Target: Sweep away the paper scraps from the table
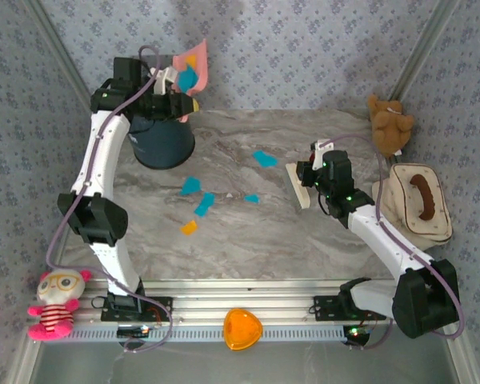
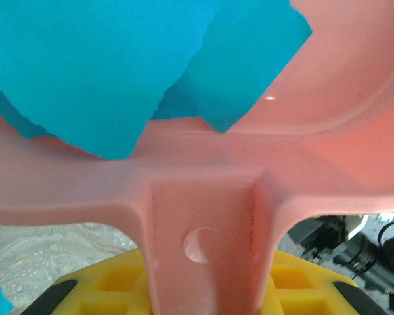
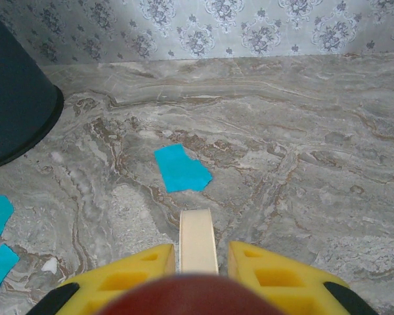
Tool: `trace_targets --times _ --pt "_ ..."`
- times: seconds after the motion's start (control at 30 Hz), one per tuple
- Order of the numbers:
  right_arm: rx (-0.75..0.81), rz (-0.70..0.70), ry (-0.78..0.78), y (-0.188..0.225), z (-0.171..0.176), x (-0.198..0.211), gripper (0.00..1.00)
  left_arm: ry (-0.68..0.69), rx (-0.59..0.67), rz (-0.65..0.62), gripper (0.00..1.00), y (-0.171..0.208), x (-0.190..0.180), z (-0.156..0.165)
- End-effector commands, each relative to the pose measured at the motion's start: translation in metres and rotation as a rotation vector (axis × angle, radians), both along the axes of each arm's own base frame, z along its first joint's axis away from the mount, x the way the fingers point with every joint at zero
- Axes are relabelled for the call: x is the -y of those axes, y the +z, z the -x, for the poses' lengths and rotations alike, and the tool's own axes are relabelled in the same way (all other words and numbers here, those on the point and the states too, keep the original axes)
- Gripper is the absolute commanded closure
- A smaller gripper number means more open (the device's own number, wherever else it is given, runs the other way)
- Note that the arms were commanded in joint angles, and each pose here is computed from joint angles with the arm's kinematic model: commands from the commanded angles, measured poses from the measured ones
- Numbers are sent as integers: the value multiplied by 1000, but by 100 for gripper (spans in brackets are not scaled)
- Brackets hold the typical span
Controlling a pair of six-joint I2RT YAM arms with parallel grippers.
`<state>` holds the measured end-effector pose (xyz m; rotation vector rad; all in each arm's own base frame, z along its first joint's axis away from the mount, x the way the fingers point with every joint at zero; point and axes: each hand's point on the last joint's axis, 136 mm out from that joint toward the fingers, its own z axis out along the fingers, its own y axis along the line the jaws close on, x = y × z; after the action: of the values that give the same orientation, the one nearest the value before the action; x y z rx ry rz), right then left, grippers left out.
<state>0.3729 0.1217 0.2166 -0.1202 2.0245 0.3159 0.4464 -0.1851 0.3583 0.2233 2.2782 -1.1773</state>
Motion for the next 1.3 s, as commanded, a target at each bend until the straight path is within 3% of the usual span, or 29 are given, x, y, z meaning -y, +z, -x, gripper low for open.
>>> trace_targets --times 0.0,0.6,0.8,1.13,1.27 --pt "12 -23 3 8 4 0 100 9 -9 96 100 23 -2 -9" --pt "-1 -27 2 2 6 0 100 208 -143 371 100 33 -35 -73" --pt "-8 -28 5 0 6 0 100 251 -160 405 100 28 -42 -80" --pt "-15 -27 5 -4 4 -1 100 287 -183 671 100 33 -50 -96" --pt "-18 -28 9 -4 3 -3 100 298 -200 710 100 31 -51 -98"
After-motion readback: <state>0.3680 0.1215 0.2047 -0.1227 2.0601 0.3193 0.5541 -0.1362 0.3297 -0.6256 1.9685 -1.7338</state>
